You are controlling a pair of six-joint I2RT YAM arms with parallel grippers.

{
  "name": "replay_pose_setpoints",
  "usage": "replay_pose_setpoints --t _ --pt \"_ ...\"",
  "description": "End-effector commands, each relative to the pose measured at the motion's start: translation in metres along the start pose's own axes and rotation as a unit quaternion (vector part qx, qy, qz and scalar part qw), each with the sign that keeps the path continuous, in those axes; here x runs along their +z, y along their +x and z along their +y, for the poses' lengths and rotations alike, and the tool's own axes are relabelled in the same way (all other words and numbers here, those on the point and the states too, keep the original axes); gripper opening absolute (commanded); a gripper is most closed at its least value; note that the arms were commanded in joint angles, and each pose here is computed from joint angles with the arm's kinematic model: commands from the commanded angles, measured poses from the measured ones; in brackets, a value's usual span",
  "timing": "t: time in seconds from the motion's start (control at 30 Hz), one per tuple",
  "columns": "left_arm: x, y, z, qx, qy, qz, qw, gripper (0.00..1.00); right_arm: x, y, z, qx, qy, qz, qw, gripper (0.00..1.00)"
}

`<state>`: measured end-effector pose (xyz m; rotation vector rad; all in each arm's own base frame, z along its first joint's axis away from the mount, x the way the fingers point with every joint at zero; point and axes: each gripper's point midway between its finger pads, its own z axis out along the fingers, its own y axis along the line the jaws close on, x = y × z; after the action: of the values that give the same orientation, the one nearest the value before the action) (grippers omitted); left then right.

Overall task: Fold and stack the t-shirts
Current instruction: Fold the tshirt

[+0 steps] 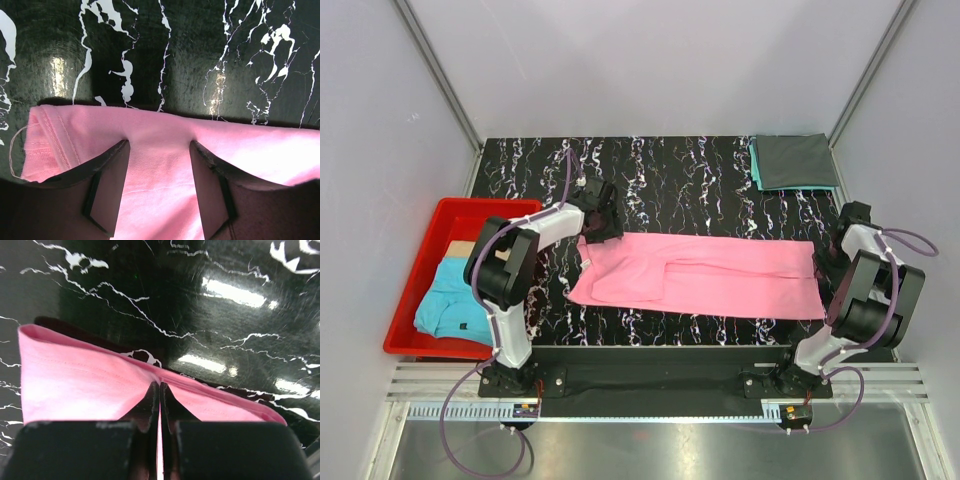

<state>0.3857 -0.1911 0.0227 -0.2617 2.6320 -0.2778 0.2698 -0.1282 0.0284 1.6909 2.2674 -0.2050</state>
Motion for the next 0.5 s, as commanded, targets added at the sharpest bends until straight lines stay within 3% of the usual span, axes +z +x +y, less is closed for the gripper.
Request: replay_pose_setpoints --t 0.0,0.2,0.3,0.37,0.47 --pt "0.014 0.016 0.028 0.001 -0.054 0.026 0.998 0.59 -0.01 -0.021 0.0 -0.009 -0.004 -0.057 0.998 0.0" --pt "-0.003 0.0 0.009 0.0 -0.012 0.017 1.0 0.6 -0.014 -0.019 0.005 -0.016 -0.031 -0.058 0.998 0.0" --pt "-0.03 -0.011 -0.018 0.013 0.053 0.016 0.998 0.61 -0.022 -0.02 0.009 -0.025 -0.038 -0.051 0.998 0.13" --pt "-0.051 -0.015 -0.024 0.027 0.066 0.015 0.997 0.64 -0.032 -0.024 0.008 -0.032 -0.033 -0.05 0.998 0.27" --pt "-0.073 -0.014 -0.019 0.038 0.062 0.009 0.997 0.65 -0.048 -0.027 0.01 -0.036 -0.042 -0.051 0.997 0.32"
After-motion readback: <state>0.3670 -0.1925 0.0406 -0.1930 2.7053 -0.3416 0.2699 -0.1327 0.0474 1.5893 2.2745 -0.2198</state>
